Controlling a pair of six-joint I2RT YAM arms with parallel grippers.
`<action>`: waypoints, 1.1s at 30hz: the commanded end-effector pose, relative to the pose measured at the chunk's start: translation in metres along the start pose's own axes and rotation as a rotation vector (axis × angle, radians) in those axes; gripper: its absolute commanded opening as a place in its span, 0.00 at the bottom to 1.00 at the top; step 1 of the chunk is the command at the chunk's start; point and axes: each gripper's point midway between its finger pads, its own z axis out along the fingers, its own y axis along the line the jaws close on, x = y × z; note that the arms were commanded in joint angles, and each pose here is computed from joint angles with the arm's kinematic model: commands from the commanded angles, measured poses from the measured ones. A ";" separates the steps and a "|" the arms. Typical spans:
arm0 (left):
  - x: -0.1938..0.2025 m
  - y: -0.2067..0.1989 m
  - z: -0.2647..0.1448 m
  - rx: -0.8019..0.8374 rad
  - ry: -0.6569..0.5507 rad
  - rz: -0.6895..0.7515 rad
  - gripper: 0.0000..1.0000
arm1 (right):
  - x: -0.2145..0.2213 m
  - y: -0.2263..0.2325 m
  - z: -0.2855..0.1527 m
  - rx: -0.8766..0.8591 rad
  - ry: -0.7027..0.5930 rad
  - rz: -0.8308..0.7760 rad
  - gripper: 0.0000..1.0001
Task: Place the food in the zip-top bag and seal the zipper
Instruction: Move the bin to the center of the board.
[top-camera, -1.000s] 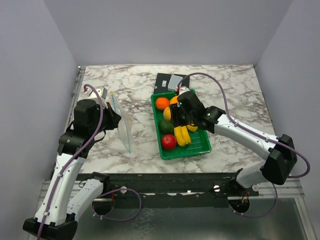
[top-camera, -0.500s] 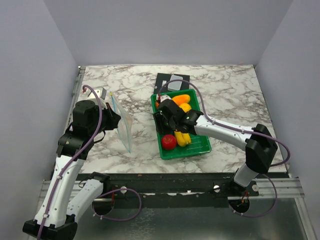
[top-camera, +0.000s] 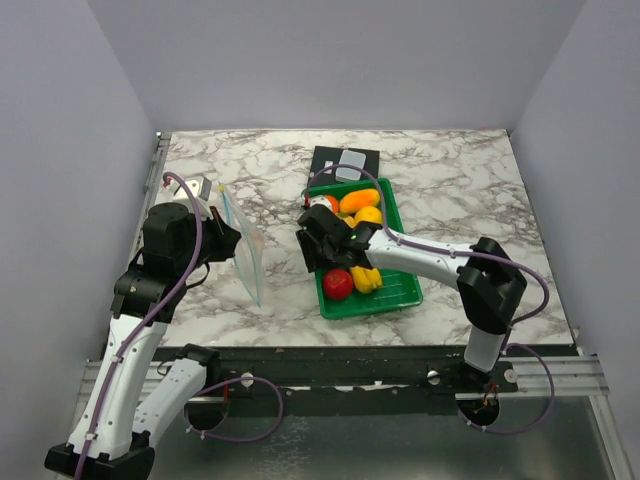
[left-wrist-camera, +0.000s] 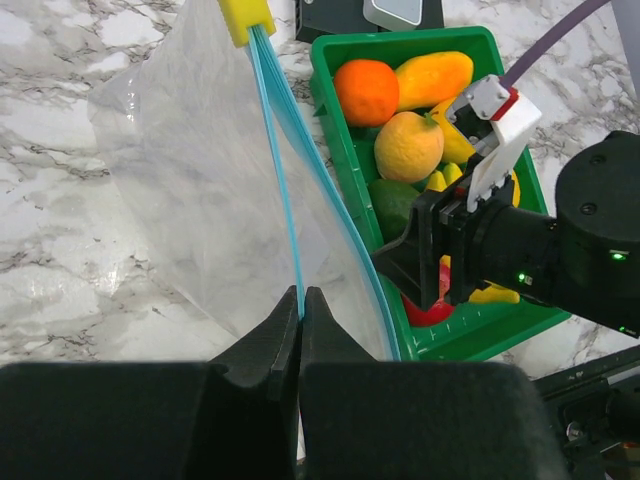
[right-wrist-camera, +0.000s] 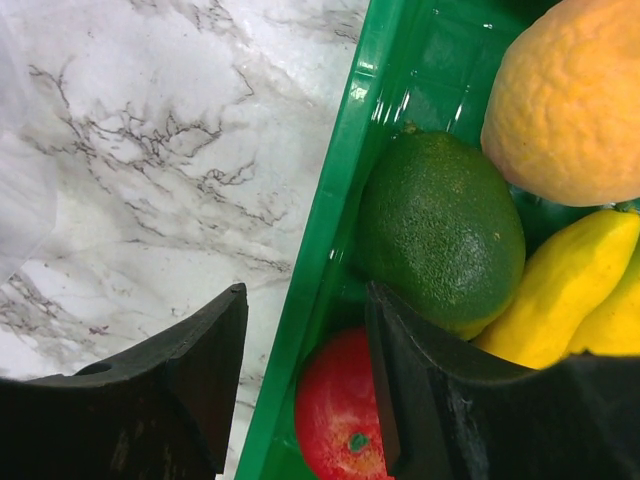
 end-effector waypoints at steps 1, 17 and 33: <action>0.002 -0.005 -0.003 0.029 0.001 0.007 0.00 | -0.004 0.003 0.012 0.034 -0.014 0.014 0.56; 0.003 -0.004 -0.008 0.025 -0.001 0.013 0.00 | 0.020 -0.012 0.027 0.131 0.028 0.023 0.21; 0.005 -0.004 -0.008 0.027 -0.002 0.012 0.00 | 0.037 -0.049 -0.015 0.216 -0.021 0.076 0.01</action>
